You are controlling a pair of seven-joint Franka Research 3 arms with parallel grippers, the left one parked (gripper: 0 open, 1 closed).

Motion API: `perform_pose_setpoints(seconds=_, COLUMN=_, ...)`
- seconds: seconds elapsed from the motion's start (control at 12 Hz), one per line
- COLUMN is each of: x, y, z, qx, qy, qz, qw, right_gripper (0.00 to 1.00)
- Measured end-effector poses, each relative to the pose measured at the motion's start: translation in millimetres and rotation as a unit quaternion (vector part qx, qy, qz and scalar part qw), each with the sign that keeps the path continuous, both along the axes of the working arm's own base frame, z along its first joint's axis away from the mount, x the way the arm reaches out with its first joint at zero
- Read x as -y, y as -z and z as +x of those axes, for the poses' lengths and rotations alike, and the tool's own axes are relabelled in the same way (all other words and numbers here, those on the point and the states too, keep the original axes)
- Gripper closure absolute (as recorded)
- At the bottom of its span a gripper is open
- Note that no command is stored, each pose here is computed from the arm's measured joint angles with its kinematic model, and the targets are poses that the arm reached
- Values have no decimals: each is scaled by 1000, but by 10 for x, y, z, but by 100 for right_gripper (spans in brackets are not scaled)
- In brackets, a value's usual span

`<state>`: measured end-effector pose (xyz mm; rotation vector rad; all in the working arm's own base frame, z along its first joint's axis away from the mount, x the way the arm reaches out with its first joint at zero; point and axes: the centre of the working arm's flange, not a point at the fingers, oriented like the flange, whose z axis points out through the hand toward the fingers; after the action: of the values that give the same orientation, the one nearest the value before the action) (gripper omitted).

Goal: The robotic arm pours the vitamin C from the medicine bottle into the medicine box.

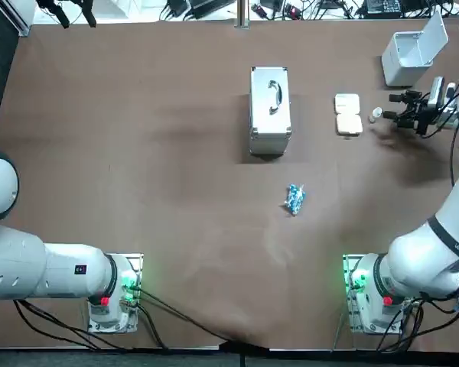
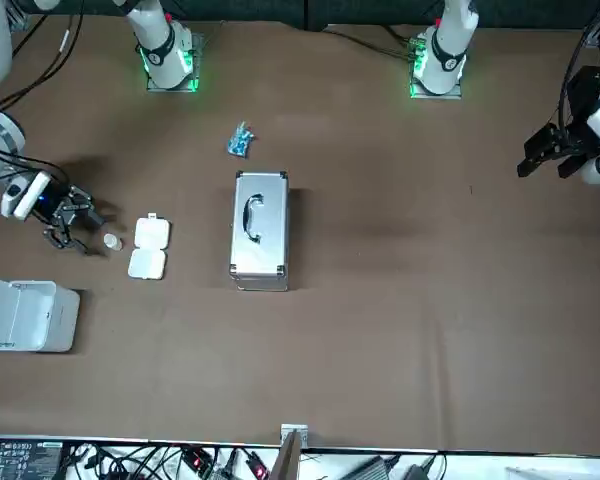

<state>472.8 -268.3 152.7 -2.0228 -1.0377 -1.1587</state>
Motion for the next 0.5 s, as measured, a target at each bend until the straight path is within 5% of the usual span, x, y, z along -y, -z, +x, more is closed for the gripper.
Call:
perform_pose_setpoints(seconds=0.33, x=98, y=-625, z=96, qx=-71, qy=1, qz=-54, qw=996, right_gripper=0)
perform_pose_setpoints(seconds=0.42, x=6, y=-972, z=167, qx=-145, qy=6, qz=-72, qw=987, right_gripper=0)
perform_pose_setpoints(seconds=0.5, x=-75, y=-1125, z=211, qx=-178, qy=11, qz=-77, qw=981, right_gripper=0)
